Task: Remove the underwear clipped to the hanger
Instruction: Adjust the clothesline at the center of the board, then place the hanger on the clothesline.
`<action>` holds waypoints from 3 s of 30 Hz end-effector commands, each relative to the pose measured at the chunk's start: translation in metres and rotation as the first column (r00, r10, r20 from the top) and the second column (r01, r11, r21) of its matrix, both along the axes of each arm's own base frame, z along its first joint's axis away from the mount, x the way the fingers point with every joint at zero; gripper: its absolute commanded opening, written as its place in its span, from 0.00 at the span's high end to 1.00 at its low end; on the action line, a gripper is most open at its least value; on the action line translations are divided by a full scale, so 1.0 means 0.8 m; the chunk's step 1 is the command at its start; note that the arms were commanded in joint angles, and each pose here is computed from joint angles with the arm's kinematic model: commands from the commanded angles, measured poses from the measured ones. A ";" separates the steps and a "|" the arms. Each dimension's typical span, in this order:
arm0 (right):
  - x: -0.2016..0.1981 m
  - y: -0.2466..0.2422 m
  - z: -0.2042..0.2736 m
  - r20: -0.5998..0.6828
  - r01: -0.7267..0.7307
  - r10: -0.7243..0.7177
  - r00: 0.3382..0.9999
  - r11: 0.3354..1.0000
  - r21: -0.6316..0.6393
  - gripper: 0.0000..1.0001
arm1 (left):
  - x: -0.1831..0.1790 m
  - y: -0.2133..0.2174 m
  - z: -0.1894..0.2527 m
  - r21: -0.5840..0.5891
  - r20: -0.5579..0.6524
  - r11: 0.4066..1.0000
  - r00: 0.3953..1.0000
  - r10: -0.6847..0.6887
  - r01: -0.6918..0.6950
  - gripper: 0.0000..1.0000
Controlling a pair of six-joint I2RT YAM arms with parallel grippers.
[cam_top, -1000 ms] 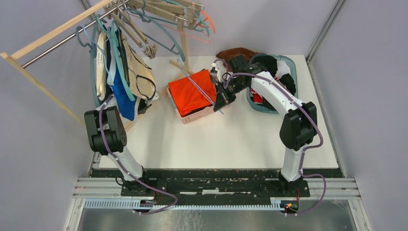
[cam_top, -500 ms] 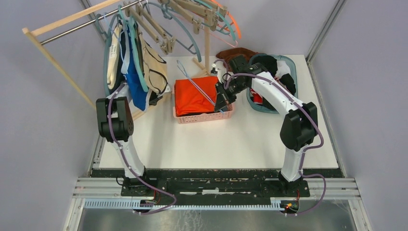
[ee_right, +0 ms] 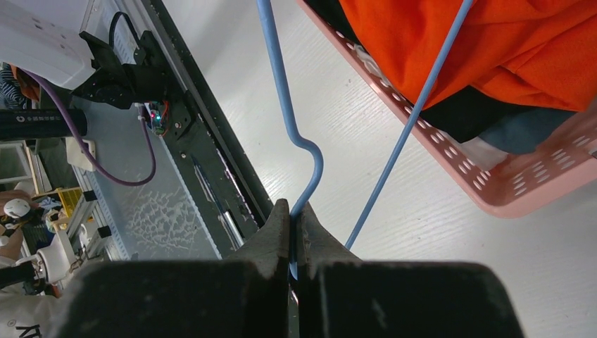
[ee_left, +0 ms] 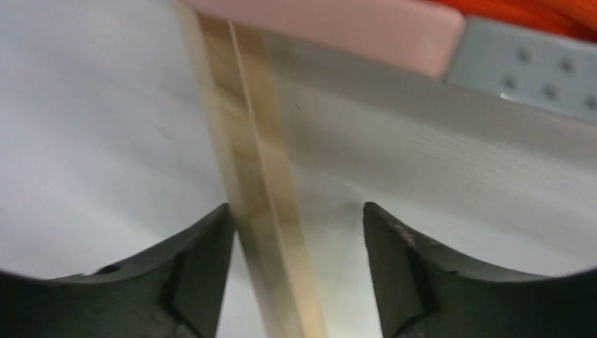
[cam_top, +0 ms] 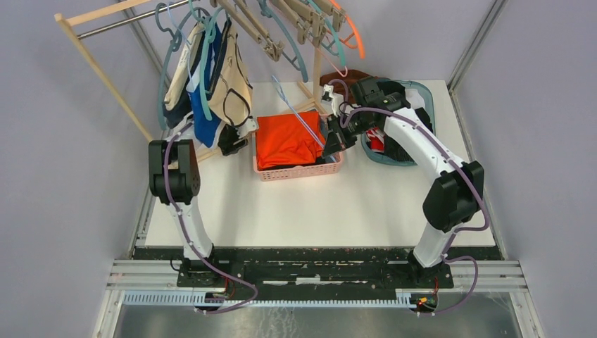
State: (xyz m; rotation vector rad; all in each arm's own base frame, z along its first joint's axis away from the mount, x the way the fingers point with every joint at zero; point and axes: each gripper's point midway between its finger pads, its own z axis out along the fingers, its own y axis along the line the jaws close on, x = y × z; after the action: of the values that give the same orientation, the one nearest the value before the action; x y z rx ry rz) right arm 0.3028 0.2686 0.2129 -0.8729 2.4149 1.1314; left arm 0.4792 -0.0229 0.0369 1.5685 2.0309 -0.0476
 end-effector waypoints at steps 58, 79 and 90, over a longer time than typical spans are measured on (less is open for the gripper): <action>0.037 0.178 0.253 0.295 -0.002 -0.120 0.948 0.925 0.381 0.99 | -0.387 0.111 0.102 0.284 0.103 0.820 0.866 0.489 -0.496 0.04; 0.082 0.219 0.258 0.333 -0.052 -0.126 0.935 0.877 0.477 0.99 | -0.371 0.099 0.139 0.176 0.154 0.827 0.845 0.513 -0.534 0.04; 0.112 0.233 0.246 0.305 -0.027 -0.156 0.939 0.854 0.520 0.99 | -0.372 0.101 0.153 0.170 0.179 0.823 0.839 0.515 -0.542 0.04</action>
State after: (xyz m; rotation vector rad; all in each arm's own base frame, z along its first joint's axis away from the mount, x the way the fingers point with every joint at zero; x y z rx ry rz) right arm 0.3874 0.4523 0.3799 -0.7321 1.8443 1.3502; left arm 0.1791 0.0592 0.1442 1.0703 2.3882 0.4862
